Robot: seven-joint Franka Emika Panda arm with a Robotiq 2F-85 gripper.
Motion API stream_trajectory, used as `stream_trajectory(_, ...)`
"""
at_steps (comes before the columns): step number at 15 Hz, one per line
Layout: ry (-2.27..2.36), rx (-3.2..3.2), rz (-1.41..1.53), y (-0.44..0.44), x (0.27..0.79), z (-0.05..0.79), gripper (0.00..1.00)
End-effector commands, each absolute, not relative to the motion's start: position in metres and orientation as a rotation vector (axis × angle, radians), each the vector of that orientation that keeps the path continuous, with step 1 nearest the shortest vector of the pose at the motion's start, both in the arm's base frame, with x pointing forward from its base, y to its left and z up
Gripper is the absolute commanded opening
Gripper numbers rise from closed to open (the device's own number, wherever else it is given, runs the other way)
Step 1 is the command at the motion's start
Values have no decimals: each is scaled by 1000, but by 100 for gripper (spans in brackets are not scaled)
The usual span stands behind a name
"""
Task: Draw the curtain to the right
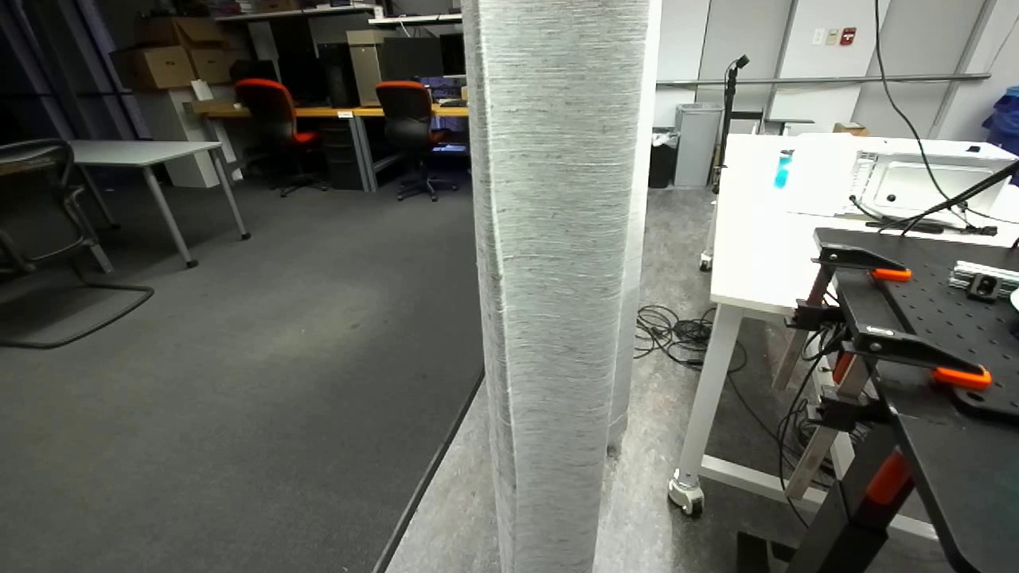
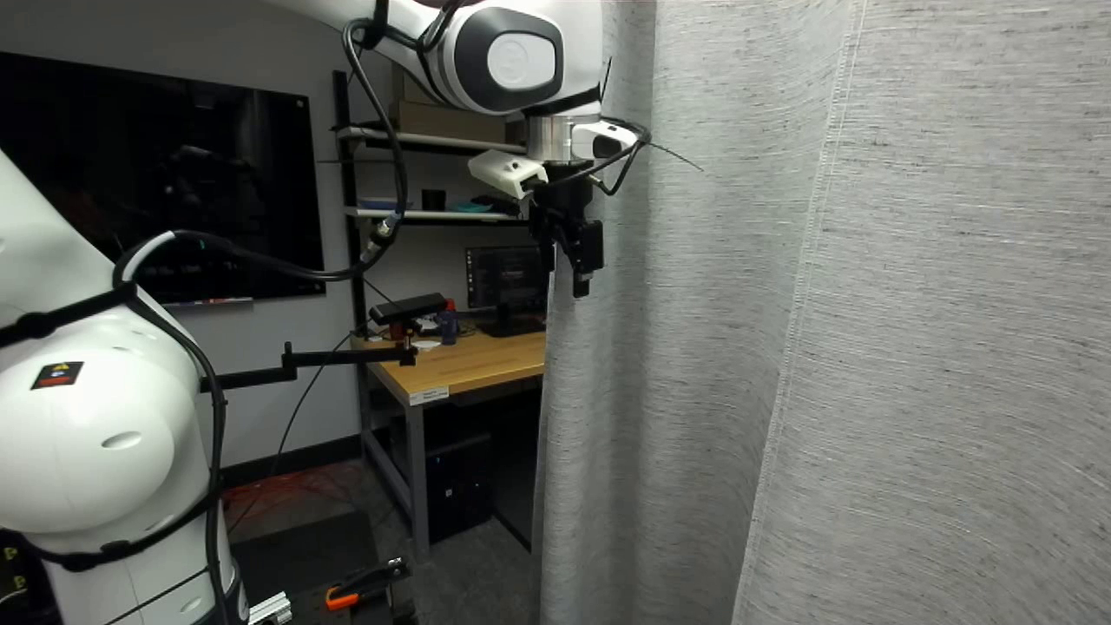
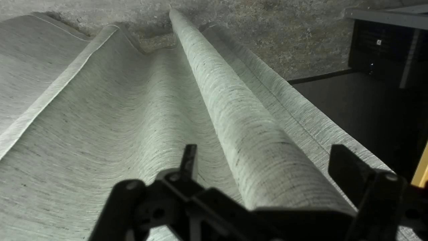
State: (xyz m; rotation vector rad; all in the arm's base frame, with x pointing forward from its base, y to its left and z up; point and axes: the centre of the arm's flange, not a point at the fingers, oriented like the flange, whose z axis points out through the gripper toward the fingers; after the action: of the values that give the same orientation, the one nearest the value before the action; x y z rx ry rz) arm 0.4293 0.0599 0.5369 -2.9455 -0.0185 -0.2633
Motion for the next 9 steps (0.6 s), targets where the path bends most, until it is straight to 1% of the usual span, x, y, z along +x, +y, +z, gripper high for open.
stream_trajectory(1, 8, -2943, -272, 60, 432, 537, 100)
stream_trajectory(4, 16, -2930, -320, 60, 438, 538, 100)
stream_trajectory(9, -38, -2931, -496, 66, 449, 547, 100)
